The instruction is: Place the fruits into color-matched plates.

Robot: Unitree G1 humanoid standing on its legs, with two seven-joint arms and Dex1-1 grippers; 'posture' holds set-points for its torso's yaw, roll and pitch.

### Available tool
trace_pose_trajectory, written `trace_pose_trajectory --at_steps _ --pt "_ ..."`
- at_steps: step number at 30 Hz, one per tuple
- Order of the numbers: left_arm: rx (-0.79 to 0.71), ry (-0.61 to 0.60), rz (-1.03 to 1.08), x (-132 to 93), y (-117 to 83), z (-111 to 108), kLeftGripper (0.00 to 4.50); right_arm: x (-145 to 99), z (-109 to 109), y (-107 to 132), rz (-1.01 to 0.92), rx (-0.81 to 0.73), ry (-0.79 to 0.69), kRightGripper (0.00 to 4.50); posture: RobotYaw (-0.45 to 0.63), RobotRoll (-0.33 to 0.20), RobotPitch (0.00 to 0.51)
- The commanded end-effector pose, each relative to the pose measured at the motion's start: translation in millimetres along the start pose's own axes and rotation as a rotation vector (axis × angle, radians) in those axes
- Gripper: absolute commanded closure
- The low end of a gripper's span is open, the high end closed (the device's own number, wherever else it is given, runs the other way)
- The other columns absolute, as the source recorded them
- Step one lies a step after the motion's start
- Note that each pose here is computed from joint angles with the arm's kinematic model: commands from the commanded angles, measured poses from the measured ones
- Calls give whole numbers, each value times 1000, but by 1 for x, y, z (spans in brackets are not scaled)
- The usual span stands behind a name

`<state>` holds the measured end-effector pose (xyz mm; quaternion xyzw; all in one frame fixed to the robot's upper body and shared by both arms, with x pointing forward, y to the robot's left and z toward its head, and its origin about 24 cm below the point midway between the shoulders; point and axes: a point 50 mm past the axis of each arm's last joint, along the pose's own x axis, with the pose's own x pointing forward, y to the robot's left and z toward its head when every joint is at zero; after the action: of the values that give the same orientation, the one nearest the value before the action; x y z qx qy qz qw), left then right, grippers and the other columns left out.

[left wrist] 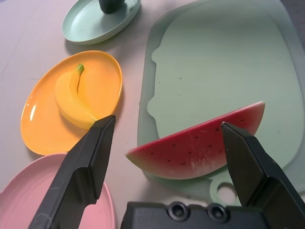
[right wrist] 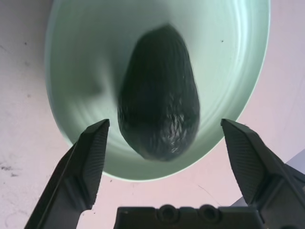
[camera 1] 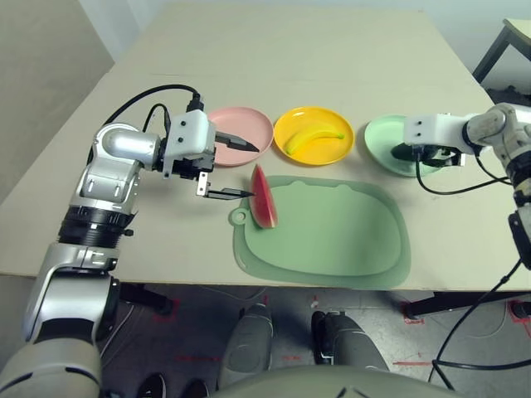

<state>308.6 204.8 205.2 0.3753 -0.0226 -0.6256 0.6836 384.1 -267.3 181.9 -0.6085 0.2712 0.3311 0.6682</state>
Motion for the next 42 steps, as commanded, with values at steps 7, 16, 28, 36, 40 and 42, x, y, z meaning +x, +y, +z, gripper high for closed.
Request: trace_pose_trajectory --at_steps 7,16,28,36,40,42 --pt "219 45 -93 1 14 12 0 -32 31 -26 17 -3 -188 23 209 0 109" --pt "439 93 -266 16 25 25 0 -75 96 42 400 407 -739 23 165 0 119" --pt "559 123 -393 25 30 30 0 -79 108 119 343 839 -1017 23 171 0 126" --pt "533 123 -399 27 32 26 0 -70 109 183 67 884 -1224 23 156 0 124" --pt "551 122 -419 35 33 26 0 -61 104 203 -9 790 -1243 23 151 0 119" --pt "559 116 -432 40 34 26 0 -62 101 205 -62 734 -1273 23 147 0 117"
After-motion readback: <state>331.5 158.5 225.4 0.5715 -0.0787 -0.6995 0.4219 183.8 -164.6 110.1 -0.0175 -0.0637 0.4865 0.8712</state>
